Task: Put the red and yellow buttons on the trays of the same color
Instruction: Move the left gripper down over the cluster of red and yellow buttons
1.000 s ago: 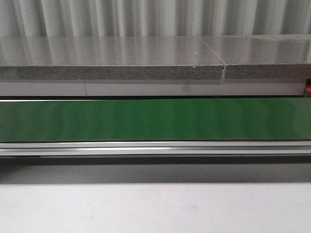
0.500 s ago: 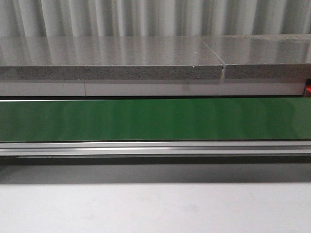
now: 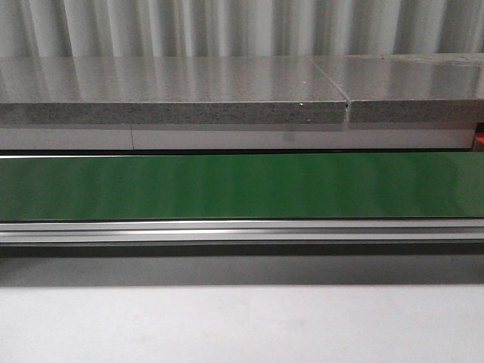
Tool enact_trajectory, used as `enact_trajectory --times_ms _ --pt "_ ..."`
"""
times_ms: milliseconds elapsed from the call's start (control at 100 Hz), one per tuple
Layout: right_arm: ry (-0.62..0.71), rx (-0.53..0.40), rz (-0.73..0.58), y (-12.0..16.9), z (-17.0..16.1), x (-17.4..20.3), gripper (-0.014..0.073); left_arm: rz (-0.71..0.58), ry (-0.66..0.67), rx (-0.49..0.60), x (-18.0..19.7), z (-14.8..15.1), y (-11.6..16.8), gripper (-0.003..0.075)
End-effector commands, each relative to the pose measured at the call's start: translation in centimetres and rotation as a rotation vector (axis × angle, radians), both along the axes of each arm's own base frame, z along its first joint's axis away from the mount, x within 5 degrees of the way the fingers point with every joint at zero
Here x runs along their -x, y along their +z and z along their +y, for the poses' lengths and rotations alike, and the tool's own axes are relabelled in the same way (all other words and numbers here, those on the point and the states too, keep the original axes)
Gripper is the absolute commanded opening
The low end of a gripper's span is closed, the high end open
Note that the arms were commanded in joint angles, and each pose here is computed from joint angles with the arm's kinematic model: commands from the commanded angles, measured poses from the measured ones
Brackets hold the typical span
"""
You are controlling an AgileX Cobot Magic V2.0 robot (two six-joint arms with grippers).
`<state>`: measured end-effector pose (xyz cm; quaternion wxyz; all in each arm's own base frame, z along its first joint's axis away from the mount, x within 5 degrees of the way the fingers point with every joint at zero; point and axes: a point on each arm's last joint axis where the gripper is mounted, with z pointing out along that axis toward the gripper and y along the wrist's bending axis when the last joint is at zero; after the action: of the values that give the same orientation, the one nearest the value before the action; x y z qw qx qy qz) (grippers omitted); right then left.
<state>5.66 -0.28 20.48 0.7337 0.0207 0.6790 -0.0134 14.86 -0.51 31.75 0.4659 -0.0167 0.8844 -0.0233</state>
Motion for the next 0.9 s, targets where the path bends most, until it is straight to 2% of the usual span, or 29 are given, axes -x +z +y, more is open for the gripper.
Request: enact_trajectory --times_ms 0,130,370,470,670,890 --pt "0.001 0.019 -0.123 1.5 0.0 0.4 -0.006 -0.047 0.002 0.016 -1.2 -0.1 1.6 0.0449" --pt "0.001 0.019 -0.123 1.5 0.0 0.4 -0.006 0.05 0.073 0.035 -2.4 0.8 1.9 0.0447" --pt "0.001 0.019 -0.123 1.5 0.0 0.4 -0.006 0.349 0.237 0.057 -4.5 4.0 1.2 0.0447" --pt "0.001 0.019 -0.123 1.5 0.0 0.4 -0.006 0.401 0.297 0.072 -5.4 5.4 0.6 0.0447" --pt "0.001 0.019 -0.123 1.5 0.0 0.4 -0.006 0.458 0.385 0.169 -7.0 7.6 -0.5 0.0442" --pt "0.001 0.019 -0.123 1.5 0.0 0.4 -0.006 0.556 0.403 0.189 -9.6 9.1 -1.8 0.0438"
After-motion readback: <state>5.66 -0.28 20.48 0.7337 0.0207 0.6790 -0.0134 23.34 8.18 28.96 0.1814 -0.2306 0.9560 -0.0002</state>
